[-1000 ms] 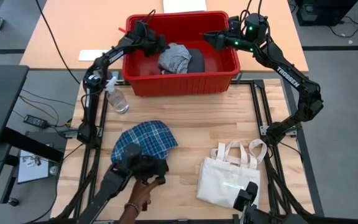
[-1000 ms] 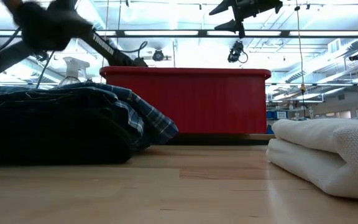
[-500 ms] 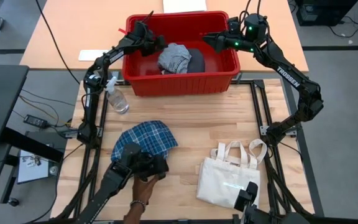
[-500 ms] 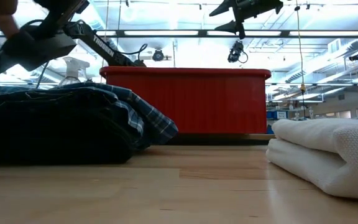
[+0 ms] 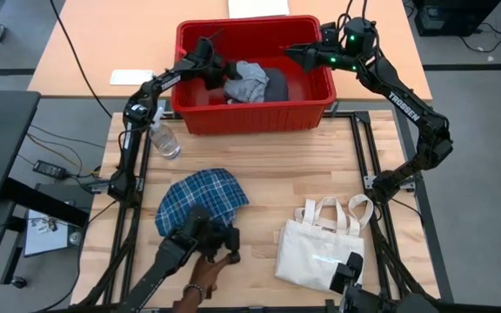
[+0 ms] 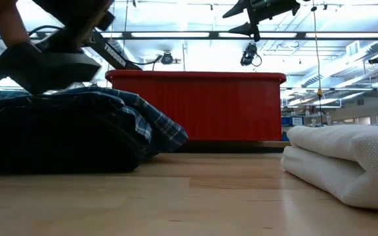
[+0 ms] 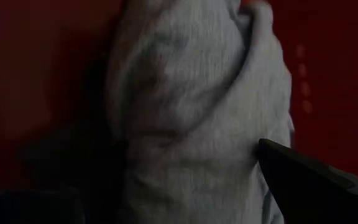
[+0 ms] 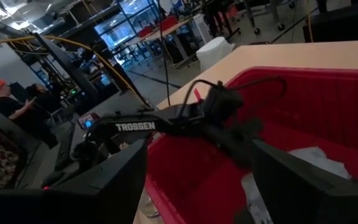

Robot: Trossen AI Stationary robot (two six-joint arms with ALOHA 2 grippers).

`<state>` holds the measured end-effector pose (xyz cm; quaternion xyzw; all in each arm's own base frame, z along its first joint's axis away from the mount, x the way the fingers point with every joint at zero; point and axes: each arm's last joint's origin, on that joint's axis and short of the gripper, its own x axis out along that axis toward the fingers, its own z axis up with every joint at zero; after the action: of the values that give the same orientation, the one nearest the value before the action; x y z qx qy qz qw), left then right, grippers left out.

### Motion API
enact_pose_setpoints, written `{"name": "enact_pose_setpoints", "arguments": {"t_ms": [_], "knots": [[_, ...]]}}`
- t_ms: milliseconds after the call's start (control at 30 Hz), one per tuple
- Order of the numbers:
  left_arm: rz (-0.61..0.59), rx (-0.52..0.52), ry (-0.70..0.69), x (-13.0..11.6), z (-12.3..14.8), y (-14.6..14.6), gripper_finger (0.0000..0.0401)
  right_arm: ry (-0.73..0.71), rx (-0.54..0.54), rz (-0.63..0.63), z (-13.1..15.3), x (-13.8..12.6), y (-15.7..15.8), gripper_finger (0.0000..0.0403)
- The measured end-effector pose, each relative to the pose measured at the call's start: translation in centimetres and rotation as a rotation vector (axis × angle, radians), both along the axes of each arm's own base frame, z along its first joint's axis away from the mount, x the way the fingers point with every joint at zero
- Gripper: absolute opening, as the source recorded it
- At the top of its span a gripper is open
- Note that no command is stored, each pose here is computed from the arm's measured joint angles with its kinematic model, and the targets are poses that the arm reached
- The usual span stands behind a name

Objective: Fold laundry
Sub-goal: Remove the gray shirt from the red bin

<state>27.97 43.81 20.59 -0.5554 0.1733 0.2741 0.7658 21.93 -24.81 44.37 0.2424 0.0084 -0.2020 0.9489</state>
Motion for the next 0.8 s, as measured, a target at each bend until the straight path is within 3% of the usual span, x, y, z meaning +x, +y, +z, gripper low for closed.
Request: {"name": "enact_pose_setpoints", "arguments": {"t_ms": [133,233,367,567,800], "knots": [[-0.143,-0.017,-0.107,1.2,-0.2,-0.5,0.0345,-0.001,0.001,0.012,0.0,0.0,0.0,0.0286],[-0.233,0.061,-0.195,2.2,0.9,-0.8,0.0345,-0.002,0.002,0.022,0.0,0.0,0.1,0.0286],[-0.260,0.192,-0.264,3.1,2.7,-0.9,0.0345,-0.002,0.002,0.025,0.0,0.0,0.1,0.0286],[-0.205,0.108,-0.259,4.1,2.5,-1.6,0.0345,-0.002,0.002,0.025,0.0,0.0,0.1,0.0286],[-0.388,0.193,-0.330,6.6,3.1,-3.5,0.0345,-0.001,-0.003,0.026,0.0,0.0,0.1,0.0286]]}}
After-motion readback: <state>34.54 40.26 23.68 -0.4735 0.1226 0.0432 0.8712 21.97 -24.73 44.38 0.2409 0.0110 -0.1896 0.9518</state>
